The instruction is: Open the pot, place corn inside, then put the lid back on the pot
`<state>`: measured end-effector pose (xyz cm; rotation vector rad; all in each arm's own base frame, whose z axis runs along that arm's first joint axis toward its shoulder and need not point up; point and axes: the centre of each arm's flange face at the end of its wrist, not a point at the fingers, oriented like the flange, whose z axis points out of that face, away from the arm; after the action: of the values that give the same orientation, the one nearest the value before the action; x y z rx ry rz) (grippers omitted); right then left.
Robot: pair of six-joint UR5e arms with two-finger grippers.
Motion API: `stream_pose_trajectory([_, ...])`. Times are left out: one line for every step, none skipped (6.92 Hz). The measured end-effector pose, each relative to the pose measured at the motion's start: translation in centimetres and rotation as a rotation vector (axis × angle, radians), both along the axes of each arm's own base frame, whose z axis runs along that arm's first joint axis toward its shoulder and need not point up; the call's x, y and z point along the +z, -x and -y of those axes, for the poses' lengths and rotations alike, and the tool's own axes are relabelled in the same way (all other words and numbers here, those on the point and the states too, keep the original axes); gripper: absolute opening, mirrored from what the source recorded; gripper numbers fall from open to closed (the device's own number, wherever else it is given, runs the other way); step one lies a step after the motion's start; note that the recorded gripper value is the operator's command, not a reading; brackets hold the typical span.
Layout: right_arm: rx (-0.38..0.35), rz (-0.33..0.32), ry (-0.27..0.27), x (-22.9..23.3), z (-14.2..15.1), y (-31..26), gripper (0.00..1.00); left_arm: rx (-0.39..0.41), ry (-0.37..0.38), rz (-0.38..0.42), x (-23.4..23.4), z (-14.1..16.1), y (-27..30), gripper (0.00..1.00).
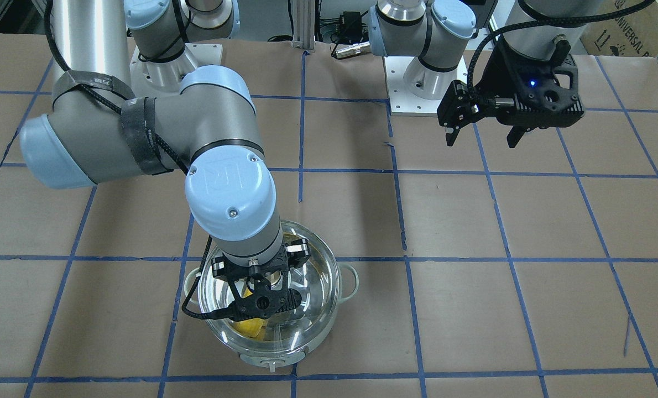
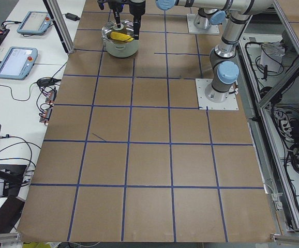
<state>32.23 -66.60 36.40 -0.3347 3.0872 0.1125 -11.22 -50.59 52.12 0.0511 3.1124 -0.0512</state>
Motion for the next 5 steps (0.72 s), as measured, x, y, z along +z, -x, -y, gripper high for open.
stream_pose_trajectory([-0.001,0.0,-0.001,-0.02,-0.01,0.01,0.05,0.0,0.0,0.0,0.0,0.0,0.0,1.0])
stream_pose_trajectory([-0.001,-0.001,-0.002,-0.05,-0.03,-0.02,0.05,0.0,0.0,-0.001,0.0,0.0,0.01,1.0])
stream_pose_trajectory([-0.001,-0.001,-0.003,-0.07,-0.06,-0.06,0.05,0.0,0.0,-0.001,0.0,0.0,0.01,1.0])
stream_pose_trajectory([-0.002,-0.002,-0.006,-0.07,-0.11,-0.07,0.05,0.0,0.0,-0.001,0.0,0.0,0.01,1.0])
stream_pose_trajectory([-0.002,-0.002,-0.009,-0.01,-0.19,-0.07,0.05,0.0,0.0,-0.001,0.0,0.0,0.01,1.0])
